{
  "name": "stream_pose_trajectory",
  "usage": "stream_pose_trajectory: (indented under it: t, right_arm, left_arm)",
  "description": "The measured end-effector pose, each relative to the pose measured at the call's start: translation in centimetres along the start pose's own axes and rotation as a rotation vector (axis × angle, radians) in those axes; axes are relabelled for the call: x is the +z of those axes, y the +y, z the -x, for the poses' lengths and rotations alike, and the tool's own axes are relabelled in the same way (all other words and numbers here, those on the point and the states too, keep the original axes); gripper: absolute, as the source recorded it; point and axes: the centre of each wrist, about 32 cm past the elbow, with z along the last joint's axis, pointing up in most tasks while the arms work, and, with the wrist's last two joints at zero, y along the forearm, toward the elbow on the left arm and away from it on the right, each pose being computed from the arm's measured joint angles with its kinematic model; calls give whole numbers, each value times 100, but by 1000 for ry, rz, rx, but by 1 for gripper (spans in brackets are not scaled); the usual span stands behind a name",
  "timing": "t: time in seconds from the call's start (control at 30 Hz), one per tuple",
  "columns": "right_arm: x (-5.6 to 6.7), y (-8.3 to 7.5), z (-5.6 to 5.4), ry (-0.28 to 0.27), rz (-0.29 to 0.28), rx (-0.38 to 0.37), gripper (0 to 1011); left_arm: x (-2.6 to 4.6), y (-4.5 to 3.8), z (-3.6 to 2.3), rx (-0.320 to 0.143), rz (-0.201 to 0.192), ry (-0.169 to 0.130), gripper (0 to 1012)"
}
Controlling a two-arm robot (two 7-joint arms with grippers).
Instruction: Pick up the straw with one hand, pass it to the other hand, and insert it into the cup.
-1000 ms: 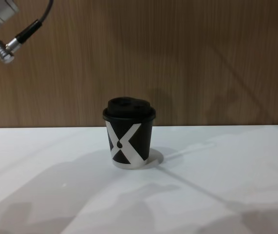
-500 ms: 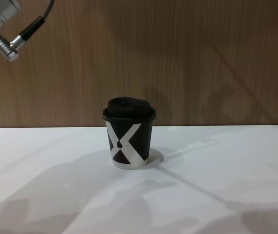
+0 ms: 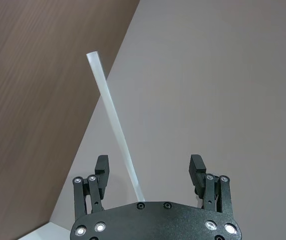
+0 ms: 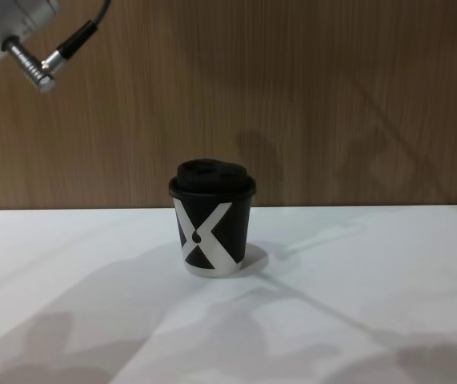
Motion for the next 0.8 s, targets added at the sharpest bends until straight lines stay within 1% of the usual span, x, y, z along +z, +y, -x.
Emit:
stream_pose_trajectory:
  t: [0.33,0.53,0.8]
  right_arm:
    - [0,0,0,0,0,0,8]
    - [0,0,0,0,0,0,9]
    - [0,0,0,0,0,0,9]
  left_arm:
    - [-28,-54,-45,22,7,33,1002]
    - [-37,-88,-62,27,7,43,1003]
    - [-54,-157,-92,27,2,60,1003]
